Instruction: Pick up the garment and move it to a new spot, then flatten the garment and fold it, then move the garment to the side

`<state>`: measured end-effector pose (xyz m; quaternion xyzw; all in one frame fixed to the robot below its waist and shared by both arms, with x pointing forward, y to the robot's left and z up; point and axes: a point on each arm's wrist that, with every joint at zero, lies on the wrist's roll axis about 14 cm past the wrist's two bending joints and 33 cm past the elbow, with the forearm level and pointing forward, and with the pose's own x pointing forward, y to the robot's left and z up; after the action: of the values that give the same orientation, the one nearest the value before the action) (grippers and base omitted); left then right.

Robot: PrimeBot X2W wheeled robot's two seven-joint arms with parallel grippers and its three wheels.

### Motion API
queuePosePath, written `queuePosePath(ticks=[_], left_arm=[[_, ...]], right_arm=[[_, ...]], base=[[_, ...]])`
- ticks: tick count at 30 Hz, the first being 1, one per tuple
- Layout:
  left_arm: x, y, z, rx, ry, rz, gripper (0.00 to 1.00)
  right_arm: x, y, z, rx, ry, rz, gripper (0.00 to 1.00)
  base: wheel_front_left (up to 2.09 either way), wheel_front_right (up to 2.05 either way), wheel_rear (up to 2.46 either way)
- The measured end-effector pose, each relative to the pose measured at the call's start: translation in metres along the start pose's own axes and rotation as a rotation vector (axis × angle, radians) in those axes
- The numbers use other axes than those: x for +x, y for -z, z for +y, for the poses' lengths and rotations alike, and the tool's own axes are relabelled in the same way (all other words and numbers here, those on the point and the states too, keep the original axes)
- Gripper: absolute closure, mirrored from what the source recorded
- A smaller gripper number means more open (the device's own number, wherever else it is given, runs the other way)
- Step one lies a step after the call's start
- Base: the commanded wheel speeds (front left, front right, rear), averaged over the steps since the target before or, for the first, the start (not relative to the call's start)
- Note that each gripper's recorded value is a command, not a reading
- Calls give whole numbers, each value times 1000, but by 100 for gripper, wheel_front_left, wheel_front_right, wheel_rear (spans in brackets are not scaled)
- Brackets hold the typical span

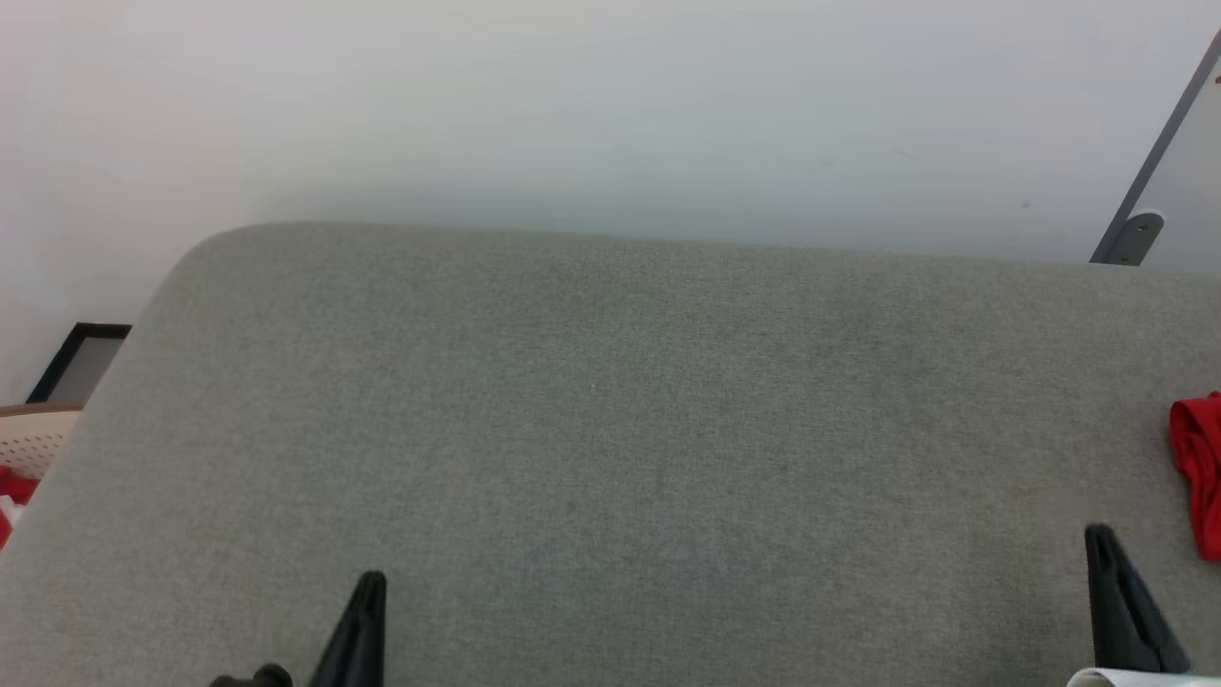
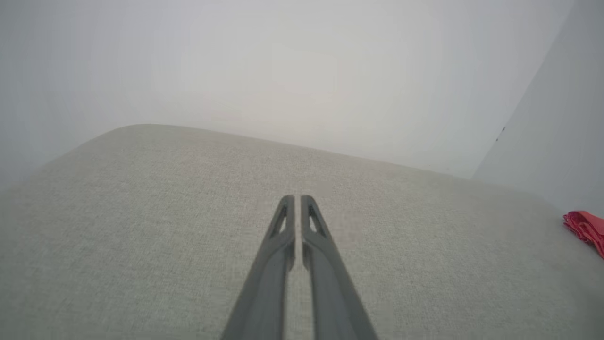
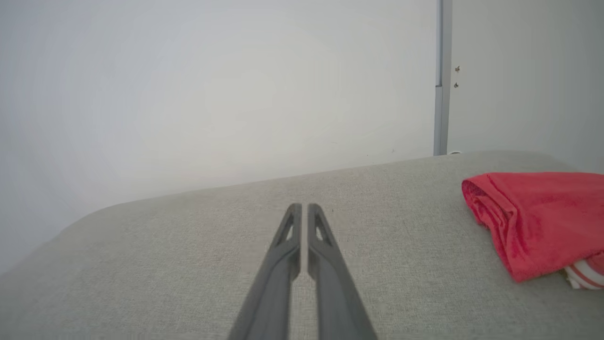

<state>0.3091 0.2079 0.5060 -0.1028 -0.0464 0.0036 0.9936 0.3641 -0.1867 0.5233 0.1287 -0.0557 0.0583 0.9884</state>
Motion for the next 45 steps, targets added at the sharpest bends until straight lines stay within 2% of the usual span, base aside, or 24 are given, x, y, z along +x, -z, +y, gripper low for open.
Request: queuePosePath(ticks=[8, 22, 45], left_arm=[[1, 10, 5, -145, -40, 38, 100], [14, 12, 11, -367, -83, 50, 100], [32, 13, 13, -673, -116, 58, 100]], right_arm=[[-5, 14, -7, 140, 54, 47, 100], [1, 16, -13, 353, 106, 56, 100], [8, 20, -17, 643, 158, 58, 100]], base=[[0, 0, 0], [0, 0, 0], [0, 0, 0]])
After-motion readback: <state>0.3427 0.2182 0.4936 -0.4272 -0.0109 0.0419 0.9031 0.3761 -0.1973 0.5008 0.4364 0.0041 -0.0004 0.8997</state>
